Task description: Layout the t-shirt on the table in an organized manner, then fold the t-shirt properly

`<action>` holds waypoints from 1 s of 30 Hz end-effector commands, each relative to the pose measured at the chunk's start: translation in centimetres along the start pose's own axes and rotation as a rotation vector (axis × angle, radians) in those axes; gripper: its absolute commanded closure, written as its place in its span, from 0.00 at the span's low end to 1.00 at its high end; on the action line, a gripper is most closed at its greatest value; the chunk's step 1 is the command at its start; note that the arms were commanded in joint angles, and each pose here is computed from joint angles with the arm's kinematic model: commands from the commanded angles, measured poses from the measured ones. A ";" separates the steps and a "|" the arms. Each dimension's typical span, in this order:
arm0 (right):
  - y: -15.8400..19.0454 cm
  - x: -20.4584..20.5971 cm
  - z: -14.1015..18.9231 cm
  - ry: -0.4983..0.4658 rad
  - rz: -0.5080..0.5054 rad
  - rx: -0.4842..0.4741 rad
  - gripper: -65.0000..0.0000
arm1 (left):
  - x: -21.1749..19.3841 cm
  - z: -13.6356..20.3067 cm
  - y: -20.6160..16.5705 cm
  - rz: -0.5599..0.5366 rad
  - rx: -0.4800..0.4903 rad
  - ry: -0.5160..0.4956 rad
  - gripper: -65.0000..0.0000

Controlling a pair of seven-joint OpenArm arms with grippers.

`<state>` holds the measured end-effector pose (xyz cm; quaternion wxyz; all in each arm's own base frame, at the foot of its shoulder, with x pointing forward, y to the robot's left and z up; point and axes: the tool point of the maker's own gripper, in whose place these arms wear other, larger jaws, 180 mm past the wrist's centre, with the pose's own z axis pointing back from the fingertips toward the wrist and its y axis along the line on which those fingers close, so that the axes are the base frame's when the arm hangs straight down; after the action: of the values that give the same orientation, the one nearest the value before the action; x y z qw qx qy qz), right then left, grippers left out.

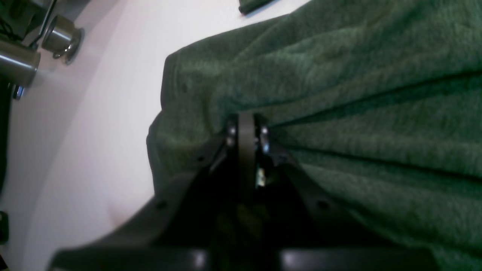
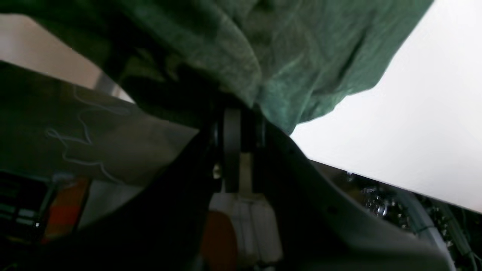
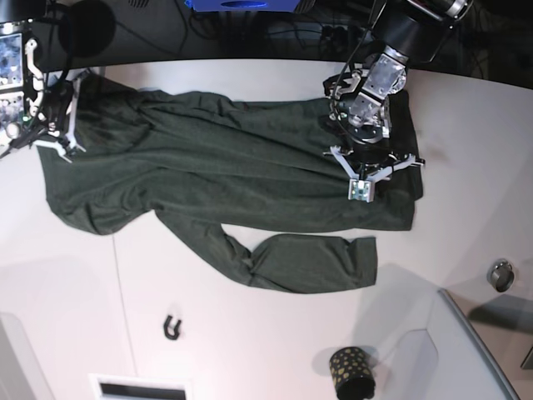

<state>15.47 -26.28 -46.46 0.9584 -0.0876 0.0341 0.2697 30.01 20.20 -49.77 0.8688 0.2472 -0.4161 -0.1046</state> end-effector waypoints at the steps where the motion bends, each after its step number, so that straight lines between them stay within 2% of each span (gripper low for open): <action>1: -1.3 0.3 0.6 -0.008 -0.006 -0.034 0.99 | -1.5 0.0 -0.1 0.021 -0.019 0.074 1.00; 4: -2.2 -1.0 0.6 0.017 -0.020 -0.051 0.99 | -1.7 -0.3 0.8 0.009 -0.006 0.073 1.00; 13: -4.5 -6.2 0.9 0.066 -0.162 -0.083 0.99 | -1.8 -0.4 1.3 0.003 0.000 0.073 1.00; 18: -6.1 -7.5 3.2 0.027 -0.224 -0.155 0.99 | -1.7 -0.4 1.2 0.006 -0.002 0.071 1.00; 24: -8.3 -10.4 4.6 0.055 -0.329 -0.212 0.99 | -0.8 -0.3 1.2 0.017 -0.003 0.051 1.00; 28: -8.7 -10.6 5.7 0.043 -0.333 -0.246 0.99 | 0.3 0.0 1.1 0.033 -0.009 0.022 1.00; 30: -8.6 -11.1 6.7 0.046 -0.327 -0.271 0.99 | 0.2 0.0 1.1 0.039 -0.012 0.040 1.00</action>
<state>10.95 -36.76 -38.35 0.9724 -0.2035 -0.0036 0.1145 29.84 20.88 -49.11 0.8765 0.2405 -0.4074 -0.0888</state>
